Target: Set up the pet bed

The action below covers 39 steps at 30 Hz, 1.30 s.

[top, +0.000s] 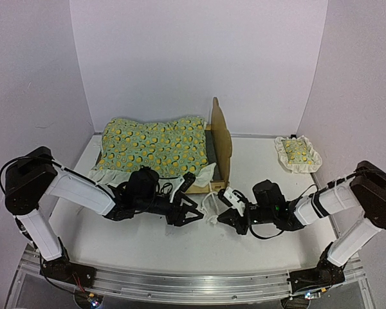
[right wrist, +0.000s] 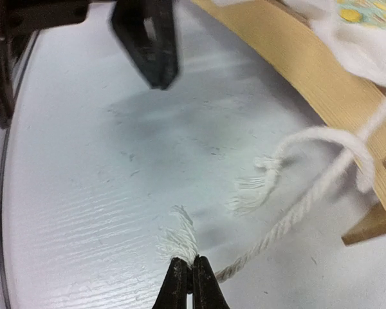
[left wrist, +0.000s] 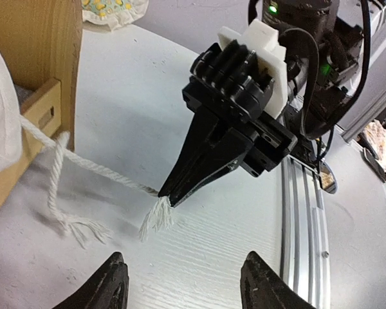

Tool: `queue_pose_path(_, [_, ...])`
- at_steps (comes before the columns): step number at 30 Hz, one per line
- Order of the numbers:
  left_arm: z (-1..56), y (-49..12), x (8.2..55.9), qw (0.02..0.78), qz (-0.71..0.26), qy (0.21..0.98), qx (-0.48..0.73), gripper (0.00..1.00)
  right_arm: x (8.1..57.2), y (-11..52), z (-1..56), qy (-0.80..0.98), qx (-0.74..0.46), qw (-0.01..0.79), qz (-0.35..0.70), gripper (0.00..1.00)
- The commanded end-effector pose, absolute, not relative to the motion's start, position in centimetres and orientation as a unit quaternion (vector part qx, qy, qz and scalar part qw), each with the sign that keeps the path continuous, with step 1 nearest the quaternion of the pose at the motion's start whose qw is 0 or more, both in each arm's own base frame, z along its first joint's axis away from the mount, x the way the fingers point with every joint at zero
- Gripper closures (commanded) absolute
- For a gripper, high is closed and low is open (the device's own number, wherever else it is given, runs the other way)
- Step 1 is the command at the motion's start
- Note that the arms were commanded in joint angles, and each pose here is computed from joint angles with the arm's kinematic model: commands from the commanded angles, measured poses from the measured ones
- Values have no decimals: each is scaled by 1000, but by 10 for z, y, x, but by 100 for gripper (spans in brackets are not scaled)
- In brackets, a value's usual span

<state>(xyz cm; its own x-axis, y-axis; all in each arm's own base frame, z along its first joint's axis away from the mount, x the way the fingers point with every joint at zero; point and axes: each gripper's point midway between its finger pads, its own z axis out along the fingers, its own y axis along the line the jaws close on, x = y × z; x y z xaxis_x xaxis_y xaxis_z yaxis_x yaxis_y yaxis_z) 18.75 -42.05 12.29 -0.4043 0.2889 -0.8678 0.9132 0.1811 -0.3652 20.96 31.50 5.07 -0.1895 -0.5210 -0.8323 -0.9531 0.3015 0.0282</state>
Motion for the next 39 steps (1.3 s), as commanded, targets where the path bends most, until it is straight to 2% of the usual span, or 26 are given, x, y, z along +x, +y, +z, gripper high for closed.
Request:
queue_pose_path(1, [159, -443, 230, 399, -480, 704, 338, 44, 255, 306, 115, 755, -279, 488, 338, 100])
queue_pose_path(3, [160, -459, 236, 401, -488, 705, 323, 44, 268, 302, 107, 785, -219, 473, 334, 100])
queue_pose_path(5, [158, -469, 257, 407, -480, 729, 269, 43, 266, 312, 105, 780, -228, 466, 350, 100])
queue_pose_path(7, [151, -475, 273, 400, -476, 752, 220, 48, 265, 316, 106, 773, -223, 471, 362, 100])
queue_pose_path(12, [133, -461, 292, 383, -453, 796, 118, 53, 269, 311, 106, 776, -203, 486, 346, 100])
queue_pose_path(19, [119, -476, 295, 362, -449, 814, 73, 58, 267, 306, 116, 765, -197, 505, 347, 100])
queue_pose_path(26, [117, -476, 312, 396, -412, 820, 38, 62, 267, 298, 121, 768, -168, 513, 346, 100])
queue_pose_path(33, [117, -469, 325, 425, -375, 823, 29, 75, 272, 292, 119, 779, -139, 515, 330, 100])
queue_pose_path(37, [123, -469, 322, 427, -375, 821, 49, 93, 285, 291, 116, 795, -123, 514, 298, 100])
queue_pose_path(39, [125, -470, 316, 423, -380, 820, 63, 98, 290, 295, 120, 787, -128, 527, 294, 100])
